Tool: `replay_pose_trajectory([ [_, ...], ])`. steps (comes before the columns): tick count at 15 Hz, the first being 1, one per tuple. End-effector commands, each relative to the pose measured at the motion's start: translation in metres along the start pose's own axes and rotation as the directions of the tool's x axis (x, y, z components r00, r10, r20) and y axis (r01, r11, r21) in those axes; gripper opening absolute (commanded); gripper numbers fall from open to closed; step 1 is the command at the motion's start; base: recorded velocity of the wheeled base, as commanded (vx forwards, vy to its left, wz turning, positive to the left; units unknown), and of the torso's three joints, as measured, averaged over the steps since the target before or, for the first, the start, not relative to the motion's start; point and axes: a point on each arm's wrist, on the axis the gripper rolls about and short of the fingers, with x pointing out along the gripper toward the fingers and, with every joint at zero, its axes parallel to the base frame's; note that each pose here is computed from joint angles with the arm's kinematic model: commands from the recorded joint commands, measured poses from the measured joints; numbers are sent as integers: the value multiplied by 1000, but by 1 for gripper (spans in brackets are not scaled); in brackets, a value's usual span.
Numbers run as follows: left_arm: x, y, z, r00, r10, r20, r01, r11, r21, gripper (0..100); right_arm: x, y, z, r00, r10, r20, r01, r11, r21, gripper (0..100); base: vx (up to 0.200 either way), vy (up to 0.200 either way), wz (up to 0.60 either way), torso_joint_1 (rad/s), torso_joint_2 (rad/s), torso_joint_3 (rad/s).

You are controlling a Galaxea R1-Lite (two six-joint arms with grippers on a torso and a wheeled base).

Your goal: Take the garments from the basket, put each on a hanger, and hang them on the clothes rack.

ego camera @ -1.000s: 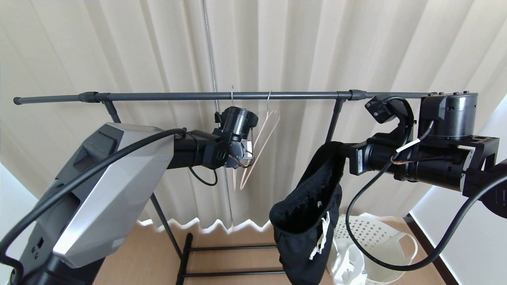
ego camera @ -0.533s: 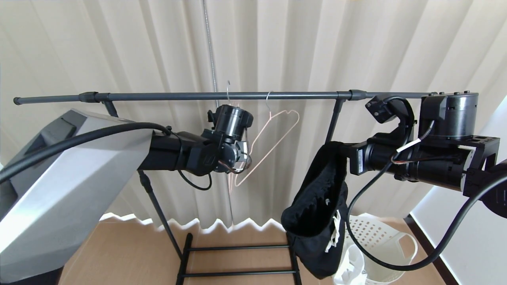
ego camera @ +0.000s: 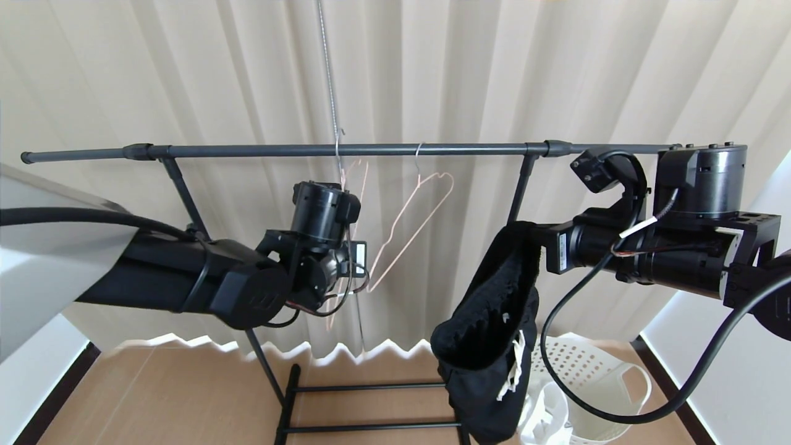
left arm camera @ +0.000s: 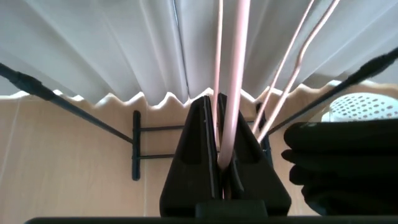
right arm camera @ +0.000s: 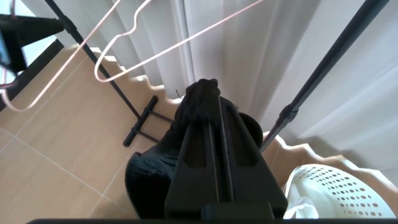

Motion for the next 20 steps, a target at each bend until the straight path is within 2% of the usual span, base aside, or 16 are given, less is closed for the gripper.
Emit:
replay_pose_trajectory([
  [1, -31, 16, -4, 1000, -12, 27, 11, 1000, 28, 0, 0, 0, 0, 1000, 1, 2, -1, 1000, 0, 0, 0, 0, 0, 0, 0, 0],
  [3, -54, 27, -20, 997, -70, 26, 68, 995, 68, 0, -1, 0, 2, 1000, 1, 11, -1, 1000, -2, 0, 0, 0, 0, 0, 0, 0],
  [6, -78, 42, -35, 989, -147, -7, 146, 983, 115, 0, 0, 0, 3, 1000, -6, 13, 6, 1000, -3, 0, 0, 0, 0, 0, 0, 0],
  [7, -83, 44, -36, 986, -165, -10, 165, 979, 122, 0, -1, 0, 3, 1000, -23, 15, 23, 1000, -3, 0, 0, 0, 0, 0, 0, 0],
  [9, -100, 53, -42, 970, -242, 10, 238, 959, 156, 0, 0, -2, 5, 990, -136, 27, 136, 991, -6, 0, 0, 0, 0, 0, 0, 0],
  [10, -103, 55, -43, 967, -254, 18, 248, 955, 162, 0, 0, -2, 5, 988, -150, 28, 150, 989, -8, 0, 0, 0, 0, 0, 0, 0],
  [11, -113, 62, -50, 957, -289, 31, 277, 937, 212, 0, 1, 0, 5, 980, -195, 30, 197, 979, -45, 0, 0, 0, 0, 0, 0, 0],
  [13, -120, 68, -62, 948, -318, 20, 301, 917, 263, 0, 3, 3, 4, 963, -269, 28, 271, 960, -69, 0, 0, 0, 0, 0, 0, 0],
  [14, -125, 71, -69, 937, -350, 14, 330, 895, 300, 0, 4, 8, 6, 949, -314, 39, 316, 946, -77, 0, 0, 0, 0, 0, 0, 0],
  [16, -126, 72, -73, 928, -373, 11, 352, 884, 310, 0, 4, 14, 8, 940, -338, 50, 341, 936, -85, 0, 0, 0, 0, 0, 0, 0],
  [17, -127, 72, -75, 918, -397, 0, 377, 872, 313, 0, 4, 15, 8, 940, -336, 50, 340, 936, -91, 0, 0, 0, 0, 0, 0, 0],
  [19, -129, 72, -79, 876, -482, -26, 459, 814, 355, 0, 10, 14, 5, 929, -369, 39, 371, 923, -103, 0, 0, 0, 0, 0, 0, 0],
  [20, -132, 72, -78, 861, -509, -21, 478, 794, 376, 0, 16, 13, 6, 918, -394, 38, 396, 913, -101, 0, 0, 0, 0, 0, 0, 0],
])
